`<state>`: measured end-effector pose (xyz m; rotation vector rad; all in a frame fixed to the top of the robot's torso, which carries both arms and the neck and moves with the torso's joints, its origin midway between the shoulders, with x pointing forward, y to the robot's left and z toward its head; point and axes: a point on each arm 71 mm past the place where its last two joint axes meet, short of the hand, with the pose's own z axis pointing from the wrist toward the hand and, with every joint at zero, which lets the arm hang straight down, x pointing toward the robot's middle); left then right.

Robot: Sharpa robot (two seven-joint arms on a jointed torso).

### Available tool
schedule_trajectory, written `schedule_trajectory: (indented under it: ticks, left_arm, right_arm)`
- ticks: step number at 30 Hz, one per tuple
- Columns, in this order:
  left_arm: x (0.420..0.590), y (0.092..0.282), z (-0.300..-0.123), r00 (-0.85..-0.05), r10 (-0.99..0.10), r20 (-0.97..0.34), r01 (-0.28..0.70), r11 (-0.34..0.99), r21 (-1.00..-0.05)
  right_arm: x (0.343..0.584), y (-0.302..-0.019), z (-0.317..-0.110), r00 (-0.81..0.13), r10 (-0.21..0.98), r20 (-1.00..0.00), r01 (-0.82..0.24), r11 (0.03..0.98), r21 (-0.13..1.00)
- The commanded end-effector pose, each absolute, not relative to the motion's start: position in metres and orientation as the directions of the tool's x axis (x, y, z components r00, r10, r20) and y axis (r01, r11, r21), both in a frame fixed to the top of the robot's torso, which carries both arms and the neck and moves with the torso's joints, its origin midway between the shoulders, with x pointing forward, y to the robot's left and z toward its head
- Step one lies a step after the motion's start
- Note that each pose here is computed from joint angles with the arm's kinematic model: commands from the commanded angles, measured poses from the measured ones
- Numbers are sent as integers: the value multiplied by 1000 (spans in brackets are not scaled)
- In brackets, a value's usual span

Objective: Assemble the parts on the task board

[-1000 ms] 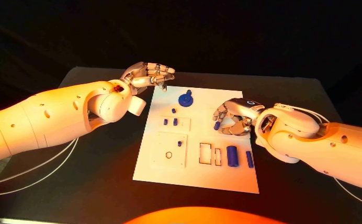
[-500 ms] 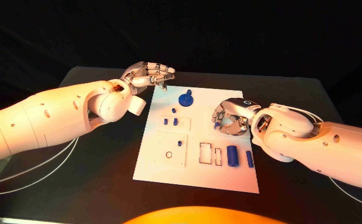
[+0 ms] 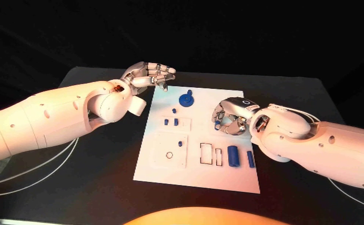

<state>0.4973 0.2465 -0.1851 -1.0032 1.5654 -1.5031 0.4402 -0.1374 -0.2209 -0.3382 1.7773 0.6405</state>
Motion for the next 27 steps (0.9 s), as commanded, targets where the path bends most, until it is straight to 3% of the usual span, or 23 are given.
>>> schedule_trajectory:
  ticks: [1, 14, 27]
  left_arm:
    - [497, 244, -185, -441, -897, 22, -49, 0, -999]
    - [497, 244, -185, -439, -898, 21, -49, 1, -999]
    - [498, 244, -185, -437, -899, 20, -47, 0, -999]
  right_arm:
    - [440, -138, -223, -278, 80, -957, -532, 817, 223]
    - [435, -143, -215, -244, 118, -963, -532, 814, 235]
    - [417, -135, -183, -206, 213, -955, -577, 762, 294]
